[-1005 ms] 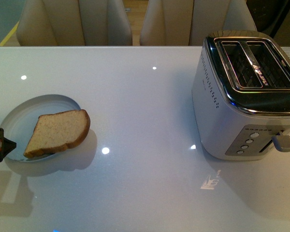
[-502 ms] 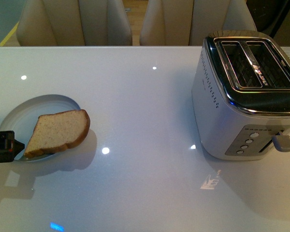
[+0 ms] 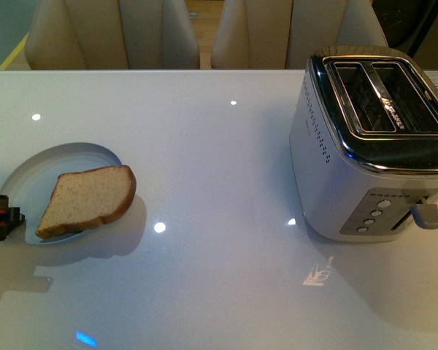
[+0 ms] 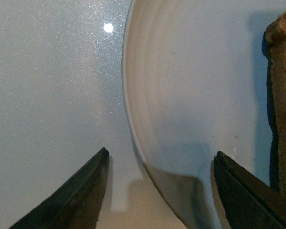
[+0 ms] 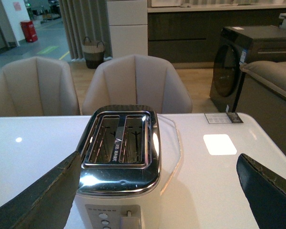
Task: Left arm holds plate, right arm toasts bread
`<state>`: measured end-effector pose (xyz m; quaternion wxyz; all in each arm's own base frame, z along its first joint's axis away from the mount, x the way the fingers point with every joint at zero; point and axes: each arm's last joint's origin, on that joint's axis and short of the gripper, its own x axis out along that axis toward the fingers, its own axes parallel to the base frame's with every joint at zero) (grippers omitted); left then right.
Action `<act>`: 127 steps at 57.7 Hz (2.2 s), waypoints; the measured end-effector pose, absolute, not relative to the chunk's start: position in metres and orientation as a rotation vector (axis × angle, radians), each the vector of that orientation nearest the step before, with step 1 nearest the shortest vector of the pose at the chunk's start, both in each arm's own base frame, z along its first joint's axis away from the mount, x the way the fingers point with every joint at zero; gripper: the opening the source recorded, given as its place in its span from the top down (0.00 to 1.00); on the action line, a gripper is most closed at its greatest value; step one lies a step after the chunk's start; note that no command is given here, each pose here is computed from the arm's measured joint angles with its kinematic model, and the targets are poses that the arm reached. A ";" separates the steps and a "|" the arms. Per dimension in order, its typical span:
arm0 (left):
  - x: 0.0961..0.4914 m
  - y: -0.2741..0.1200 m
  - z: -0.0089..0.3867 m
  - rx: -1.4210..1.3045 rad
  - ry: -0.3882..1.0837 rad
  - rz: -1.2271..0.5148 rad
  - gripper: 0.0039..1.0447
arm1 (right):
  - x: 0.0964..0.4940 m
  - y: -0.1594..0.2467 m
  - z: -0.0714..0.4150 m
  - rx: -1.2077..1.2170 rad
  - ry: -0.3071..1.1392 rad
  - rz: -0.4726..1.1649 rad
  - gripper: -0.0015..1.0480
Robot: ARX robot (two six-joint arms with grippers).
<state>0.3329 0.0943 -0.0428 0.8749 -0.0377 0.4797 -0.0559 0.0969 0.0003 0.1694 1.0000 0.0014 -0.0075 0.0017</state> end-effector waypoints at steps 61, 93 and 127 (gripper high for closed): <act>0.263 0.146 0.058 -0.467 1.013 0.022 0.97 | 0.097 0.000 0.169 0.002 -0.015 0.004 0.09; 0.269 0.068 0.167 -0.524 0.935 0.029 0.97 | 0.097 0.000 0.169 0.003 -0.015 0.003 0.09; 0.298 -0.053 0.237 -0.631 0.838 -0.021 0.97 | 0.097 0.000 0.169 0.003 -0.015 0.003 0.09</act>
